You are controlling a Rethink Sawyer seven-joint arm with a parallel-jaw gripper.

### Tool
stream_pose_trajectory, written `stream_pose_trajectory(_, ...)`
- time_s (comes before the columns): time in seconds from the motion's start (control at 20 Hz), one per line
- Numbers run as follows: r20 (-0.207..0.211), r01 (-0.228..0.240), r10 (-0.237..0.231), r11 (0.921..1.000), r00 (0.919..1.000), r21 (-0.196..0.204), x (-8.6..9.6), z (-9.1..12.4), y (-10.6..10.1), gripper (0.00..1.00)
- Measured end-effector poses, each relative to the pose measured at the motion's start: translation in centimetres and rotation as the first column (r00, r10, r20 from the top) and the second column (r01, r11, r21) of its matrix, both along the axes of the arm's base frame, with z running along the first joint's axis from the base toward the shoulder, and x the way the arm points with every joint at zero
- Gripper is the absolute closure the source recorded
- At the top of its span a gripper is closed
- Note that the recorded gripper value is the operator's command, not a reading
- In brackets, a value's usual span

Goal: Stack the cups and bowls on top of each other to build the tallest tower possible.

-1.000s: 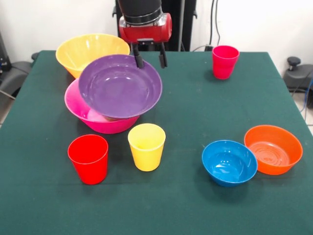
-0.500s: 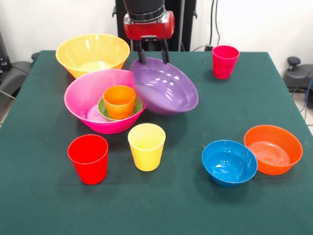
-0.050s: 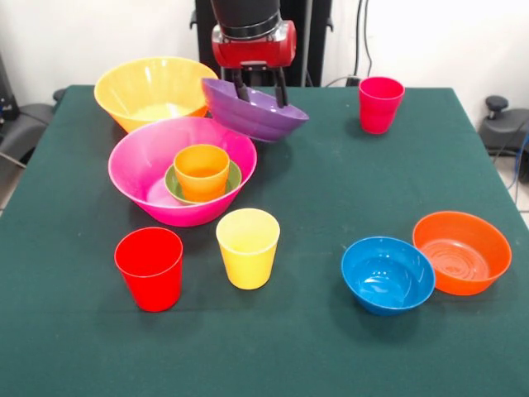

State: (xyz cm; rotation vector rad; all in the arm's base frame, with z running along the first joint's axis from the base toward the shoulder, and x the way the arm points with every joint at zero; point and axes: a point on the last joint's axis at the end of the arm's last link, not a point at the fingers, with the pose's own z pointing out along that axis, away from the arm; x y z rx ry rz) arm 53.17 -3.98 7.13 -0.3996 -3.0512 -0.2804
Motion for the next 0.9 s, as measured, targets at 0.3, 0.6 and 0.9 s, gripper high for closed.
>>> stream_pose_trajectory(0.3, -0.001, -0.008, 0.008, 0.9999, 1.0, -0.01, -0.2, -0.3, 0.6, 0.0)
stream_pose_trajectory(0.6, 0.019, -0.044, 0.045, 0.999, 0.9988, -0.007, -0.5, -1.7, 3.6, 0.0)
stream_pose_trajectory(0.9, 0.04, -0.071, 0.071, 0.9974, 0.9966, -0.005, -0.8, -2.6, 5.8, 0.0)
